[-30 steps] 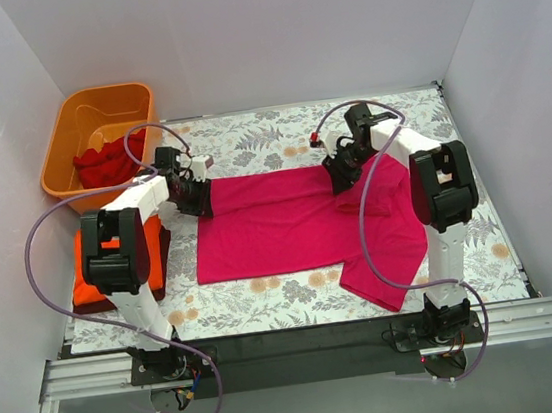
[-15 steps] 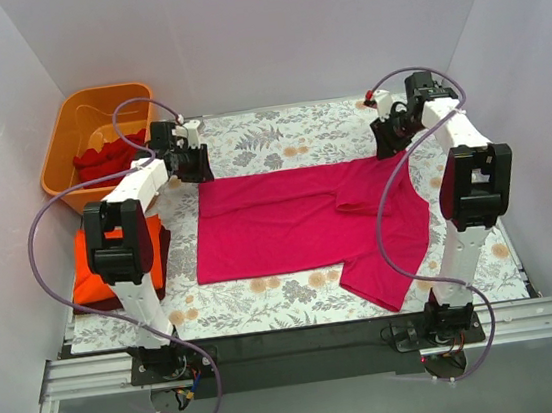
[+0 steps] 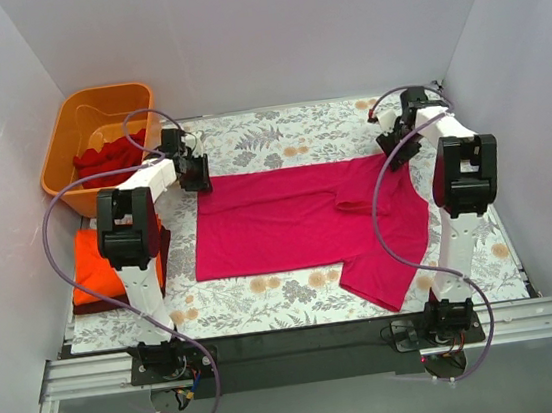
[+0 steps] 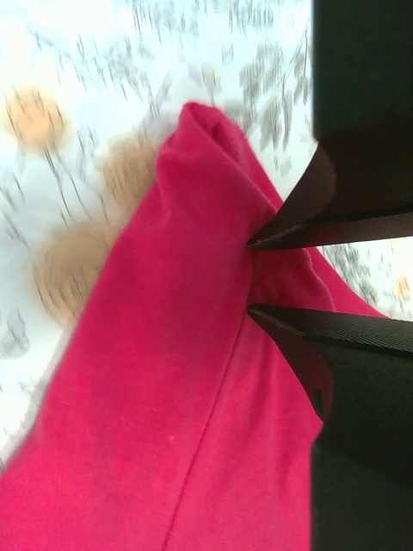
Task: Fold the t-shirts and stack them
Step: Fold the tshirt
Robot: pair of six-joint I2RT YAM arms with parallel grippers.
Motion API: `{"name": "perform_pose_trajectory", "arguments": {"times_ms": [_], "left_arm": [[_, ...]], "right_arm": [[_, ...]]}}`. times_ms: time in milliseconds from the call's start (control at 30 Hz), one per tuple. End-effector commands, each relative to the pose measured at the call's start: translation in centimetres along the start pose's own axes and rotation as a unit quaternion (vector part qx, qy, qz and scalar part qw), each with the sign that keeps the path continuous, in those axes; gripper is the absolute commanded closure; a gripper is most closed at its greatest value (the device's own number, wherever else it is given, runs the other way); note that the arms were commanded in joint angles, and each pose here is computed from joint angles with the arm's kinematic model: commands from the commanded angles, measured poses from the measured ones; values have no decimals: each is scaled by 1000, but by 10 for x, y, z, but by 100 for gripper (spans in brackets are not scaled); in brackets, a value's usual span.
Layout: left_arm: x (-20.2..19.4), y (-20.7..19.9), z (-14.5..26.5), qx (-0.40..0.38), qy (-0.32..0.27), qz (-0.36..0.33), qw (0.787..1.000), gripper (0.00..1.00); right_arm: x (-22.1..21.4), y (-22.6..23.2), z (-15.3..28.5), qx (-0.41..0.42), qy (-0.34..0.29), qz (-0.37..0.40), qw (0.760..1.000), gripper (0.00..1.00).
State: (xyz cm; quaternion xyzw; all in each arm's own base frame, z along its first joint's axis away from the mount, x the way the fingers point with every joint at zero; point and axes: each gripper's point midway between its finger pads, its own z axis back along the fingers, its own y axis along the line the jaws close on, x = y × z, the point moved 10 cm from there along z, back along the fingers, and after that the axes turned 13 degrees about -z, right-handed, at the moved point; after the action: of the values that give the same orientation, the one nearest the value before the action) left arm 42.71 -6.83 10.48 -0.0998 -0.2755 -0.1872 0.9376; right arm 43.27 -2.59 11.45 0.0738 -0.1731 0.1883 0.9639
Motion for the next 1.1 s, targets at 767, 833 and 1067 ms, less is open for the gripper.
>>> {"name": "perform_pose_trajectory", "arguments": {"times_ms": [767, 833, 1067], "left_arm": [[76, -8, 67, -54, -110, -56, 991, 71], [70, -13, 76, -57, -109, -54, 991, 71], [51, -21, 94, -60, -103, -51, 992, 71]], "right_arm": [[20, 44, 63, 64, -128, 63, 988, 62], [12, 45, 57, 72, -111, 56, 990, 68], [8, 60, 23, 80, -62, 63, 993, 77]]}}
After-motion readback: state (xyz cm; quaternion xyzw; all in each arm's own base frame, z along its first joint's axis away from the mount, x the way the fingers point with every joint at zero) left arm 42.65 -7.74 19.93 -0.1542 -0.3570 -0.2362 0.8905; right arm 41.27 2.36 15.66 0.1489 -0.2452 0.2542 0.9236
